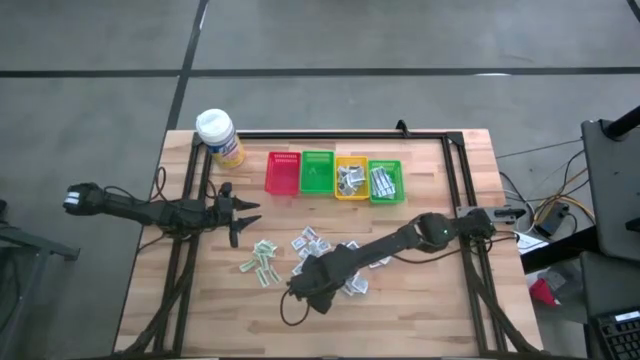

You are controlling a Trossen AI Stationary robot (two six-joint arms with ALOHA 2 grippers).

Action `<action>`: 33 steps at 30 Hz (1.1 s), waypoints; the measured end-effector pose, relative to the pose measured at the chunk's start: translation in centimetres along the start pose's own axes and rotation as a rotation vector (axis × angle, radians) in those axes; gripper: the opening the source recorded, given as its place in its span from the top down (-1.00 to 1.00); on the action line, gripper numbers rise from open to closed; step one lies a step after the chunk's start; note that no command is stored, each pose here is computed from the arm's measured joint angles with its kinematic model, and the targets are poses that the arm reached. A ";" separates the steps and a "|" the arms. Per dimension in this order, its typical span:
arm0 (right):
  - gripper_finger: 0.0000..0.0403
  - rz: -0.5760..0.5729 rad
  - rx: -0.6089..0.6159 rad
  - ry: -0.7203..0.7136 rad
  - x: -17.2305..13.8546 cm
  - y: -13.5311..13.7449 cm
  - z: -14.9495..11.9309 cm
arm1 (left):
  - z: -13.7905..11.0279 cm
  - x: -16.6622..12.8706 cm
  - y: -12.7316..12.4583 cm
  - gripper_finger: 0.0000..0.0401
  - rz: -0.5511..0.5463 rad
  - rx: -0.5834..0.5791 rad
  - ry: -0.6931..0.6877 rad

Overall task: Pick & Place First Aid Supplies
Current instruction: Put the blue alcohol pad into the yellow bin

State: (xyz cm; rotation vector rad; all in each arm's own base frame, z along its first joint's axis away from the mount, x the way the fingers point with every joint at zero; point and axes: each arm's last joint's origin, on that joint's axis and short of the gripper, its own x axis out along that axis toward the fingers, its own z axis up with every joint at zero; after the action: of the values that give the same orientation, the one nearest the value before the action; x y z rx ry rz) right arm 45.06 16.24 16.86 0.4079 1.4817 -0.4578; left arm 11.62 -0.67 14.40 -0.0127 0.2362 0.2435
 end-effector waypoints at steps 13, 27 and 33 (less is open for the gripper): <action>0.00 0.032 -0.009 0.010 -0.5 0.1 0.2 | 0.0 0.0 0.0 0.21 0.000 -0.001 0.000; 0.00 -0.059 0.030 0.080 -0.5 -0.9 -0.4 | 0.0 0.0 0.0 0.21 0.000 -0.001 0.000; 0.00 -0.095 -0.017 0.109 -0.2 -1.2 -0.7 | 0.0 0.0 0.0 0.21 0.000 -0.001 0.000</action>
State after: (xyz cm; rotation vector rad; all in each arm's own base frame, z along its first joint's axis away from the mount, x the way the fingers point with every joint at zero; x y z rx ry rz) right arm 43.82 15.55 17.02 0.3550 1.6144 -0.5044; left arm 11.62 -0.67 14.39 -0.0133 0.2365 0.2436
